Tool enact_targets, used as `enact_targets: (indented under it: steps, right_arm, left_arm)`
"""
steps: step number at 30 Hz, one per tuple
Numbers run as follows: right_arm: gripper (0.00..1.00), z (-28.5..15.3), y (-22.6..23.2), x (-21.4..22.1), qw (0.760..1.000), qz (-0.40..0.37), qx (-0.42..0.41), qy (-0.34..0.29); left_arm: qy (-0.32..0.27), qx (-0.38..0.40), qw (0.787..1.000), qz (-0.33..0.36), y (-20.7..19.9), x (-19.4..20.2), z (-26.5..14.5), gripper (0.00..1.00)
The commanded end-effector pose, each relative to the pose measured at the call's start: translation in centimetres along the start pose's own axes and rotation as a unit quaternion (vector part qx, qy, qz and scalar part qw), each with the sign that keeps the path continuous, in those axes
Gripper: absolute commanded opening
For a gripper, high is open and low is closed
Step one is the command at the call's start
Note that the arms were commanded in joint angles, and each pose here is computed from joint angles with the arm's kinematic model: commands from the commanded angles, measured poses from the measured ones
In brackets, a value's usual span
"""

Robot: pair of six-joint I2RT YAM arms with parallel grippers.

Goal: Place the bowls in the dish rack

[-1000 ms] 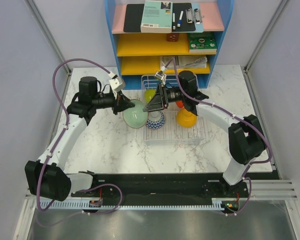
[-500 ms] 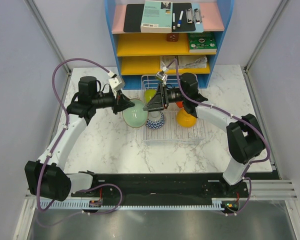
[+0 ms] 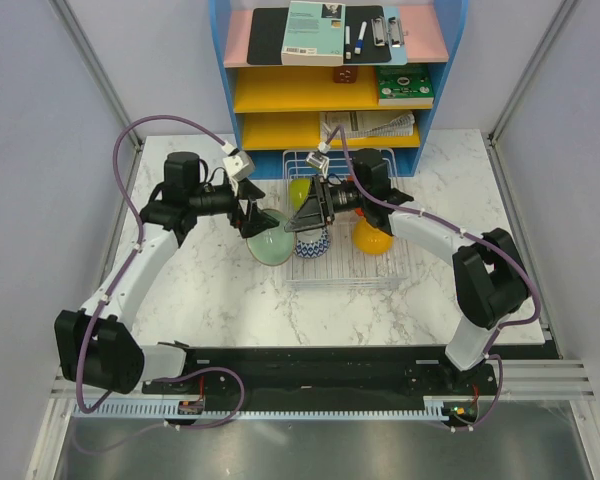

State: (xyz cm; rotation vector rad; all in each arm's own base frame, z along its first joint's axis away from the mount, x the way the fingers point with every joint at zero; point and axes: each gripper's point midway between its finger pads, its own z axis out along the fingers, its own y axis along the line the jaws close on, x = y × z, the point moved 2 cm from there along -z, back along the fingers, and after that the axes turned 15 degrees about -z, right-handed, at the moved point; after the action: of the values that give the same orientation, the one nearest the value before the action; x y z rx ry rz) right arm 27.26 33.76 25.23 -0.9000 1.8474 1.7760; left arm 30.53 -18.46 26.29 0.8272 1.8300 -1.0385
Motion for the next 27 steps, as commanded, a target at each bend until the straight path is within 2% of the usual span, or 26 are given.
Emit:
enact_targets:
  steps: [1, 6, 7, 9, 10, 12, 14, 19, 21, 22, 27]
  right_arm:
    - [0.00, -1.2, 2.2, -2.6, 0.996, -0.088, 0.011, -0.011]
    - [0.00, -2.5, 1.2, -3.4, 0.992, -0.112, 0.050, -0.021]
    - [0.00, -2.9, 0.7, -3.0, 0.993, -0.098, 0.064, -0.014]
    - [0.00, -3.3, -0.1, -3.4, 0.987, -0.133, 0.093, -0.009]
    - [0.00, -3.7, -0.4, -2.7, 0.987, -0.117, 0.113, 0.007]
    - [0.00, -4.4, -1.2, -3.3, 0.974, -0.163, 0.155, 0.016]
    - [0.00, -5.2, -1.3, -3.0, 0.969, -0.164, 0.184, 0.032]
    - [0.00, -7.7, -1.4, -3.1, 0.934, -0.216, 0.276, 0.061]
    - [0.00, -8.7, -1.1, -2.9, 0.926, -0.215, 0.303, 0.073]
    - [0.00, -9.5, -0.9, -3.5, 0.910, -0.246, 0.325, 0.079]
    - [0.00, -12.1, -0.5, -3.8, 0.871, -0.279, 0.388, 0.111]
  left_arm:
    - [-0.021, -0.003, 1.000, 0.023, -0.2, -2.1, -0.8, 1.00]
    - [-0.056, -0.001, 0.998, 0.018, -0.5, -4.1, -3.7, 1.00]
    - [-0.063, 0.000, 0.998, 0.010, -0.5, -4.4, -4.4, 1.00]
    - [-0.083, -0.003, 0.997, 0.009, -0.4, -5.4, -6.5, 1.00]
    - [-0.094, -0.016, 0.995, -0.001, 0.2, -5.7, -7.8, 1.00]
    - [-0.110, -0.047, 0.993, -0.015, 1.5, -6.0, -9.9, 1.00]
    - [-0.120, -0.085, 0.988, -0.038, 3.1, -5.5, -11.7, 1.00]
    - [-0.121, -0.166, 0.974, -0.090, 6.6, -2.3, -14.1, 1.00]
    - [-0.118, -0.175, 0.972, -0.105, 7.2, -0.9, -14.4, 1.00]
    - [-0.123, -0.186, 0.968, -0.112, 7.6, -0.5, -15.1, 1.00]
    - [-0.147, -0.201, 0.960, -0.131, 8.6, 1.2, -16.7, 1.00]
